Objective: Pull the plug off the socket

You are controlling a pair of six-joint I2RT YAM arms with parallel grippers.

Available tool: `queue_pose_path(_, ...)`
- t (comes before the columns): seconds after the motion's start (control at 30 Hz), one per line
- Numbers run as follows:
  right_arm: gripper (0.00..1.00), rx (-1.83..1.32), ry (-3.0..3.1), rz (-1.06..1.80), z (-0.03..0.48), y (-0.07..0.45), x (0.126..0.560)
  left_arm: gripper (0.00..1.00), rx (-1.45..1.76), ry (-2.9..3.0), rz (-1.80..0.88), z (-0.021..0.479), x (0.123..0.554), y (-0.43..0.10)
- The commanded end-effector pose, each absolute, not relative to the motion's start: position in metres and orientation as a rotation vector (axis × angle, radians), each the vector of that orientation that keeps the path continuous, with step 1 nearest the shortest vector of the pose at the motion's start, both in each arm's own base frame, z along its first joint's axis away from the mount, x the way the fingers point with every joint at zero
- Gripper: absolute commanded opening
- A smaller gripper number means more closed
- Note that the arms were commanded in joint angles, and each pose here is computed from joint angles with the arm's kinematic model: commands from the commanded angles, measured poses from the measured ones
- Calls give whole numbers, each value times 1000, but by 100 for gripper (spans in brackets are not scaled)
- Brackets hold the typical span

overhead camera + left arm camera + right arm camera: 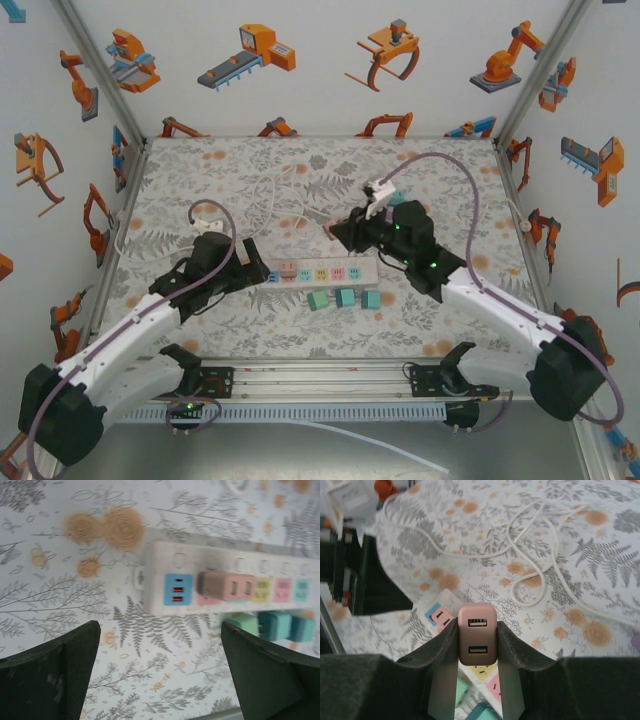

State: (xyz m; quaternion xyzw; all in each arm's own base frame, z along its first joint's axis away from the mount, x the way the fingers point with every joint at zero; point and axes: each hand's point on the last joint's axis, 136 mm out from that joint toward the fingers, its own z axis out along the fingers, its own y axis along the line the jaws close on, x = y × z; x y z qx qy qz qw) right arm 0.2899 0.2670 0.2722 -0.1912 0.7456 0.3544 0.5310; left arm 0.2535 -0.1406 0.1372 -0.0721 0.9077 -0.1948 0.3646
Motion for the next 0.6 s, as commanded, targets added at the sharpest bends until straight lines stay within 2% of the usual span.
queue_pose_path(0.0, 16, -9, 1866, 919, 262, 220, 295, 99, -47, 2240, -650, 163, 244, -158)
queue_pose_path(0.13, 15, 233, 1840, 967, 253, 176, 286, 98, 66, 2141, -782, 190, 232, -175)
queue_pose_path(0.3, 15, 456, 1819, 891, 227, 120, 265, 97, 261, 2058, -933, 218, 213, -206)
queue_pose_path(0.57, 15, 703, 1783, 850, 182, 70, 230, 97, 553, 1922, -1070, 241, 179, -245)
